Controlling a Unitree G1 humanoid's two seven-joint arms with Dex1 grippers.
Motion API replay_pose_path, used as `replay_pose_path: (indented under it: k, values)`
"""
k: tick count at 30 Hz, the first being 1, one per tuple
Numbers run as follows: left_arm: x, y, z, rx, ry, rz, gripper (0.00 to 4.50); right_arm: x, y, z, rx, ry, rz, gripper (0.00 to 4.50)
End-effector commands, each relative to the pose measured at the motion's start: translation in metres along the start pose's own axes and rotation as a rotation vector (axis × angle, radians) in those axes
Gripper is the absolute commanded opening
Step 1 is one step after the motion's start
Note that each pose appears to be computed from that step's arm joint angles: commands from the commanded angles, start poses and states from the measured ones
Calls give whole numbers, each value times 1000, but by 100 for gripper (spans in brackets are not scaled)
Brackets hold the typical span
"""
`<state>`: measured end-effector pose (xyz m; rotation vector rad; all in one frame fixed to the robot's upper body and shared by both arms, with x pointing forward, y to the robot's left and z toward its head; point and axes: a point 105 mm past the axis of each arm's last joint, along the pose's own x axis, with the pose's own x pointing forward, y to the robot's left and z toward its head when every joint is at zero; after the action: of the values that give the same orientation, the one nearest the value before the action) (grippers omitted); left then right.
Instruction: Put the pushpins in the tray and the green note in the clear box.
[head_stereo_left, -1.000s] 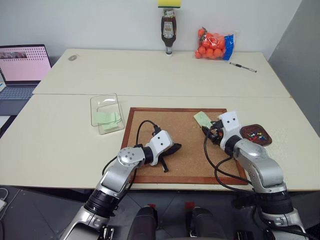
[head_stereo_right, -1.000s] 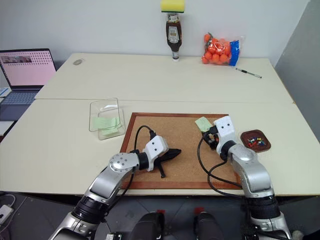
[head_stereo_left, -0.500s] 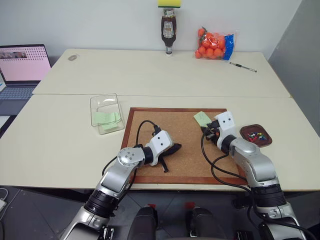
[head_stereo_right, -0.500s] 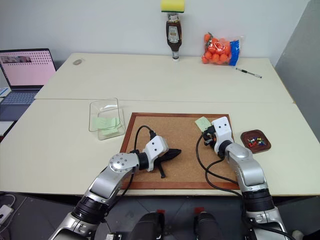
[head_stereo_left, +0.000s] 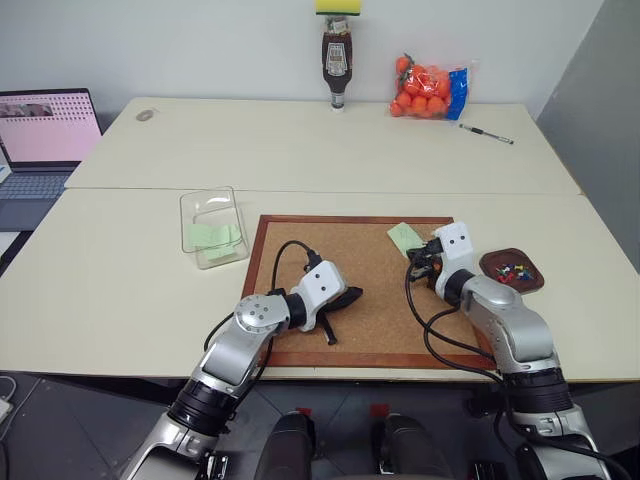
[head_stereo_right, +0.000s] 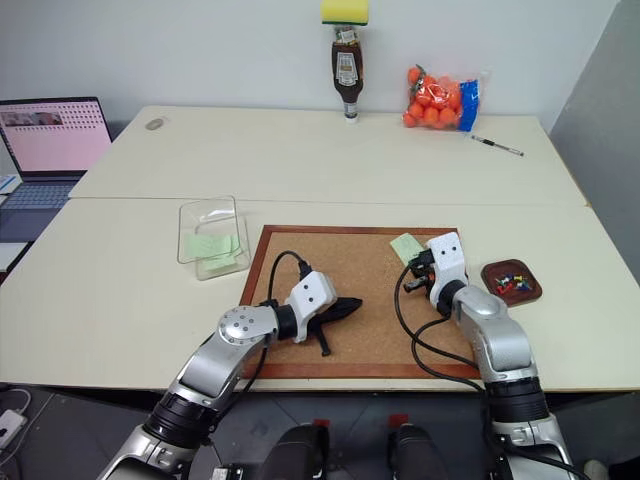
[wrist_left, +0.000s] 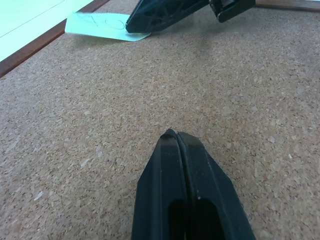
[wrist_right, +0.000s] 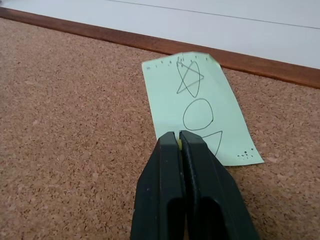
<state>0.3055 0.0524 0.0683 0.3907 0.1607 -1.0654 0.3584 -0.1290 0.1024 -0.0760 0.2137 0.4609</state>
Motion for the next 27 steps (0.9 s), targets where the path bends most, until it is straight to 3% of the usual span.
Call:
replay_pose_path:
  k: [1, 7, 12, 20, 27]
  values:
    - [2, -13, -34, -73, 119, -30, 0, -8, 13, 56, -71, -198, 39, 1]
    - [3, -7, -31, -86, 105, 0, 0, -13, 17, 66, -105, -224, 47, 1]
    - [4, 8, -14, -157, 21, 68, 0, -16, 19, 66, -124, -223, 53, 1]
    - [-5, 43, 29, -406, -153, 179, 136, -19, 21, 63, -145, -218, 53, 0]
    - [-9, 51, 62, -598, -266, 152, 272, -18, 22, 61, -157, -215, 51, 0]
